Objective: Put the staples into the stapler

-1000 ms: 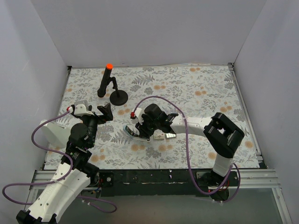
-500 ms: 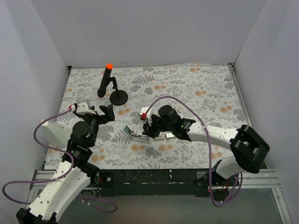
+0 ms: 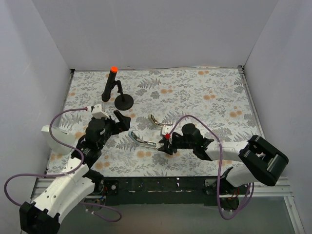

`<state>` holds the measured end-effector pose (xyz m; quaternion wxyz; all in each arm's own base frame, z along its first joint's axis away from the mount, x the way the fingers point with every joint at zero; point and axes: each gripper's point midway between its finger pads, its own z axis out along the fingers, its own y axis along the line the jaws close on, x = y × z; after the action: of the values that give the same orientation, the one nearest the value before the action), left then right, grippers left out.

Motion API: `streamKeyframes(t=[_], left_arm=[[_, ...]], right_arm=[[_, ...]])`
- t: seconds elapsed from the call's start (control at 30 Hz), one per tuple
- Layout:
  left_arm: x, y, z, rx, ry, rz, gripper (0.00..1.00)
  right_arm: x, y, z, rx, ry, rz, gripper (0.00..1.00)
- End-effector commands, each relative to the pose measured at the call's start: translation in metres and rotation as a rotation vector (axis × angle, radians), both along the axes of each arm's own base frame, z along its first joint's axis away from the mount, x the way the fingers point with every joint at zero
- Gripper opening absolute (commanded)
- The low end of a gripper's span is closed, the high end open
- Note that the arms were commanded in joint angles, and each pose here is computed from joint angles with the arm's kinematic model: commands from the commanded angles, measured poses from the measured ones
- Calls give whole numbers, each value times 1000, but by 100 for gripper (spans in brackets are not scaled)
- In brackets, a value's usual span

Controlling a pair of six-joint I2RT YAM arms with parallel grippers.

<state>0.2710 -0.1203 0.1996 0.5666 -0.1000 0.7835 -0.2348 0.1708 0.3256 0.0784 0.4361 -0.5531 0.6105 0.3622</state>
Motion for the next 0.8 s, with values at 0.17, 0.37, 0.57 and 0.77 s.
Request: streamKeyframes(t=[0.17,0.37,0.57,0.77], left_arm=[[-6,-19,-46,-15,249,-57,91],[-8,-23,-59,-1,299,-68,89],[-10,-33,-65,15,331,-100,88],[-11,-40,-72,73,339,-100,86]], right_arm=[[18,17,26,174,-105,2,44],[23,19,9,143,-87,-13,44],[26,21,-8,105,-55,-20,45],[29,24,-14,95,-40,-23,45]])
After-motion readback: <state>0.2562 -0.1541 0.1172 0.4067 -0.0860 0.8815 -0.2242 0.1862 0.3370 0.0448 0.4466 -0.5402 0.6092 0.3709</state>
